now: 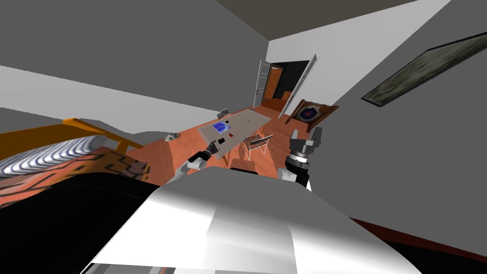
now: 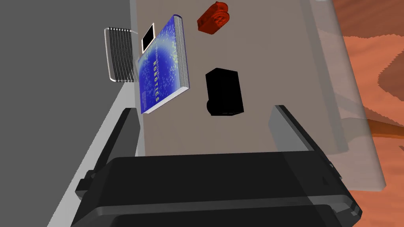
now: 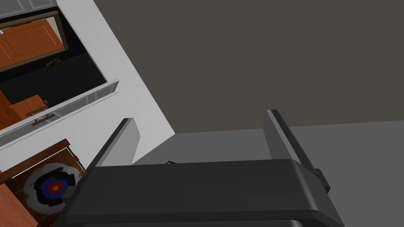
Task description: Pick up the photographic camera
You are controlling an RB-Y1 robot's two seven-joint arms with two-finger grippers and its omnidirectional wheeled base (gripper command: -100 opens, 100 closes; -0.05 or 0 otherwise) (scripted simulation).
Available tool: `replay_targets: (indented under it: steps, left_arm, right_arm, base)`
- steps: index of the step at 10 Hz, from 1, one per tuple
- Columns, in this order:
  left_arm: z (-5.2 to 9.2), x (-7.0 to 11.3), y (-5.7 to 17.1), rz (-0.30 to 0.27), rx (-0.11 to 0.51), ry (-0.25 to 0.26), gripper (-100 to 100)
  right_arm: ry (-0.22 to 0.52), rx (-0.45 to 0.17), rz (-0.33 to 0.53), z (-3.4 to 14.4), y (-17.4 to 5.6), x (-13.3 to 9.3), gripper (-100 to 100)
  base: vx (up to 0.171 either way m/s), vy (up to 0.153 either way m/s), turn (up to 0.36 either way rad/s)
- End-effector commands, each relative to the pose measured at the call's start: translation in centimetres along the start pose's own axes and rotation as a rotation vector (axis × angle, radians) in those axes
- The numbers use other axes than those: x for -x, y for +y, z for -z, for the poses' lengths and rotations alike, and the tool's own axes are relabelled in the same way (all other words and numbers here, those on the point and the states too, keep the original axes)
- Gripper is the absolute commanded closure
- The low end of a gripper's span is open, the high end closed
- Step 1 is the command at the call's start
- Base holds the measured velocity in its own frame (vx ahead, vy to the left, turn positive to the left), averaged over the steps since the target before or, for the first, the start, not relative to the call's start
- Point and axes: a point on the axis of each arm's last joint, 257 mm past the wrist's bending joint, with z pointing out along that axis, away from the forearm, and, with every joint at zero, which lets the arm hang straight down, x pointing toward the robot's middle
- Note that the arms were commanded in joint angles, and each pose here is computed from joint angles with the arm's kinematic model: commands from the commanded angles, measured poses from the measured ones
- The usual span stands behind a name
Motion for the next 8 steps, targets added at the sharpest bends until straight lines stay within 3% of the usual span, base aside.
replay_targets:
  steps: [1, 4, 6, 8]
  left_arm:
    - [0.0, 1.3, 1.5, 0.042, 0.040, -0.027, -100]
    - [0.3, 5.2, 3.9, 0.116, 0.141, -0.098, -100]
    - [0.6, 6.5, 4.8, 0.143, 0.156, -0.125, -100]
    - [1.6, 10.5, 6.6, 0.212, 0.235, -0.203, -100]
  right_arm:
    - [0.000, 0.000, 0.000, 0.0, 0.0, 0.0, 0]
    - [0.000, 0.000, 0.000, 0.0, 0.0, 0.0, 0]
    - [0.000, 0.000, 0.000, 0.0, 0.0, 0.0, 0]
    - [0.000, 0.000, 0.000, 0.0, 0.0, 0.0, 0]
  base:
    - [0.054, -0.015, -0.124]
    - [0.069, -0.013, -0.185]
    - [0.053, 0.001, -0.037]
    - [0.095, -0.002, -0.278]
